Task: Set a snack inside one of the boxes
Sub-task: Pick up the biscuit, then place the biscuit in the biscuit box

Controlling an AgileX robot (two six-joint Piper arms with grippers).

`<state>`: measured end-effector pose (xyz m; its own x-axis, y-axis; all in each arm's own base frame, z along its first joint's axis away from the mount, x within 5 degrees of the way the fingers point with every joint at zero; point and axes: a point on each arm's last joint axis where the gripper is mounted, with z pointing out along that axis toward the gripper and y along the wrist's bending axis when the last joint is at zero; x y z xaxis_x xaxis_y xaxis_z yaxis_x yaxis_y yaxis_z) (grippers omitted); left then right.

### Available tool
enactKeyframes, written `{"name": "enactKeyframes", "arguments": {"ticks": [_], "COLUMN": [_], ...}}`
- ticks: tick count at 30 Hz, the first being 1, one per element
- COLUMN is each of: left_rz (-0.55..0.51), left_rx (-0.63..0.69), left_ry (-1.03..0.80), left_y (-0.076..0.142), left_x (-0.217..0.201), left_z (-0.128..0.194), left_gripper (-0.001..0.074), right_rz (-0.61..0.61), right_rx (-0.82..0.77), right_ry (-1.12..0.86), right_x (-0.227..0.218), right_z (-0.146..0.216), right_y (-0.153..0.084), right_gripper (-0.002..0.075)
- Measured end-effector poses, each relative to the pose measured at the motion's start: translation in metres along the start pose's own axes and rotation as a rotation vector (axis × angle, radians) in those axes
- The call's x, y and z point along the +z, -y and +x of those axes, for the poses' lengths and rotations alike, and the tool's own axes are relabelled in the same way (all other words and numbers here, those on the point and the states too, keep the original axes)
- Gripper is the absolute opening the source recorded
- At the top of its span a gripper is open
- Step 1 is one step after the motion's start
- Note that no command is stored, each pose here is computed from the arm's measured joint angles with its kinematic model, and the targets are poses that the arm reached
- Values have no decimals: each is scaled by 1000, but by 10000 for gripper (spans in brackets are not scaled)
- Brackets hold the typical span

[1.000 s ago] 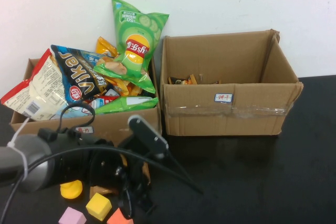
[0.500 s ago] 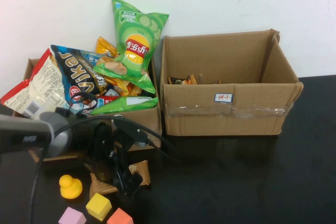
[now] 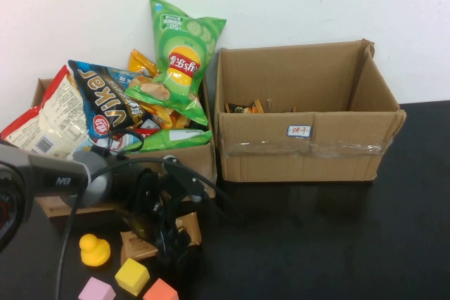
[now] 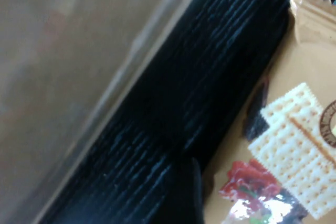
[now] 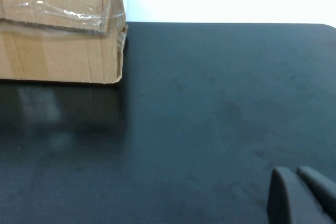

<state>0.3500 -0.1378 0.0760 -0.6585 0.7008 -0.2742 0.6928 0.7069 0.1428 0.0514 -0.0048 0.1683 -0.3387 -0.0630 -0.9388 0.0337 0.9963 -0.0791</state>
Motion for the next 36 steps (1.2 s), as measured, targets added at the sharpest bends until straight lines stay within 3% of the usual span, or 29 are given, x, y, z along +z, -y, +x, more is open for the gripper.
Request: {"name": "enactKeyframes", "arguments": {"ticks": [4, 14, 22, 28, 36], "left_rz": [25, 76, 79, 36, -168], "left_rx": [-28, -9, 35, 76, 2], "left_ry": [-17, -43, 74, 386, 1109], "left_y": [2, 26, 55, 75, 58], "left_x": [0, -9, -82, -160, -224], "left_z": [1, -6, -31, -53, -95], "left_gripper": [459, 462, 461, 461, 461], "right_rz": [0, 0, 0, 0, 0], "right_rx": [0, 0, 0, 0, 0], "right_ry": [0, 0, 0, 0, 0], "right_x": [0, 0, 0, 0, 0], "right_z": [0, 0, 0, 0, 0], "right_y": [0, 0, 0, 0, 0], "right_gripper": [-1, -1, -1, -1, -1]}}
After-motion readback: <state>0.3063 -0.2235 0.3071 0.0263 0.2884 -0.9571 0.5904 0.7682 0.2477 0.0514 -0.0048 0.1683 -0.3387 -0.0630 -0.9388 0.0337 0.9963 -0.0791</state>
